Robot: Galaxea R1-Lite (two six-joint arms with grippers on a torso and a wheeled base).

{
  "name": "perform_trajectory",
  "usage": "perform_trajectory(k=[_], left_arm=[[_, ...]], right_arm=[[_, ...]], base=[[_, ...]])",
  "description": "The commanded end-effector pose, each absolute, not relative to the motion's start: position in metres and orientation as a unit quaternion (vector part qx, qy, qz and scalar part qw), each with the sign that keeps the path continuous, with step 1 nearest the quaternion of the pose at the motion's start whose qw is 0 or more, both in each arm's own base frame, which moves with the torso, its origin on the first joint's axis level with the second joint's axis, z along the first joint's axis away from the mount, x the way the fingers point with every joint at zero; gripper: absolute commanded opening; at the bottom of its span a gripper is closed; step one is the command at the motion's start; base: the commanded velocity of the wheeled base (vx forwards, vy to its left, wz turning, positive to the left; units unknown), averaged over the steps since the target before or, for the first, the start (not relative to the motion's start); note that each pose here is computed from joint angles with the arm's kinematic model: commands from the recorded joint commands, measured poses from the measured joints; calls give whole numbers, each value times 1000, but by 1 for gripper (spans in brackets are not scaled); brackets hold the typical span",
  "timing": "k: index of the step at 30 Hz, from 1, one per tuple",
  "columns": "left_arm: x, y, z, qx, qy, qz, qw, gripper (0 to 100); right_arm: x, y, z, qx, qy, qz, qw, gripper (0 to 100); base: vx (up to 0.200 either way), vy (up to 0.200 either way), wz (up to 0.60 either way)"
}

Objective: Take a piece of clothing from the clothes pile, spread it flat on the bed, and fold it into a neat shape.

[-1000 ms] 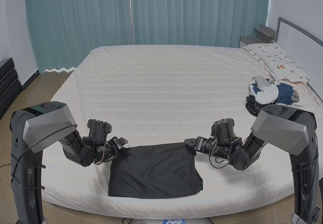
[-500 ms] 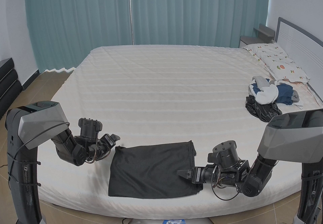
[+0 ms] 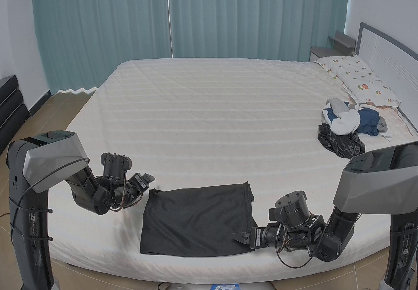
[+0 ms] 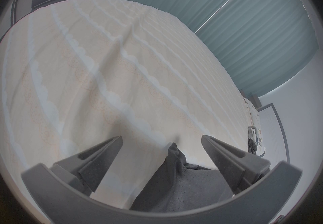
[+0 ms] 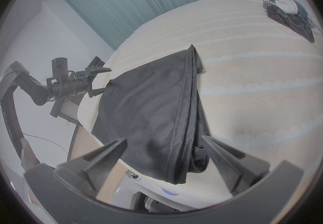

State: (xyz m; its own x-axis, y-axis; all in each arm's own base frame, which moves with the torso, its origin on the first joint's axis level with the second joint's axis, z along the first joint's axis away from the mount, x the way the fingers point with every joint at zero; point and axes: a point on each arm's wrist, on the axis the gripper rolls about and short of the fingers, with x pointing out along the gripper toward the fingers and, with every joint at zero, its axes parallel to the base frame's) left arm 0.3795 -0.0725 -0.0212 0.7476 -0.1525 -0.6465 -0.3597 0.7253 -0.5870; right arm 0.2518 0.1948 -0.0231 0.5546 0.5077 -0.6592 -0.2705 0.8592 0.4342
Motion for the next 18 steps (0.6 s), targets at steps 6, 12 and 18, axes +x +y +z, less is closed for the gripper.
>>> perform_trajectory(k=[6, 12, 18], left_arm=[[380, -73, -21, -366, 350, 60, 860, 100], [380, -73, -21, -366, 350, 60, 860, 100], [380, -73, -22, -365, 351, 60, 860, 100]], right_arm=[[244, 190, -25, 126, 425, 224, 868, 0], [242, 182, -27, 112, 428, 218, 870, 0], [240, 178, -25, 108, 427, 214, 872, 0]], base=[[0, 0, 0], [0, 0, 0], [0, 0, 0]])
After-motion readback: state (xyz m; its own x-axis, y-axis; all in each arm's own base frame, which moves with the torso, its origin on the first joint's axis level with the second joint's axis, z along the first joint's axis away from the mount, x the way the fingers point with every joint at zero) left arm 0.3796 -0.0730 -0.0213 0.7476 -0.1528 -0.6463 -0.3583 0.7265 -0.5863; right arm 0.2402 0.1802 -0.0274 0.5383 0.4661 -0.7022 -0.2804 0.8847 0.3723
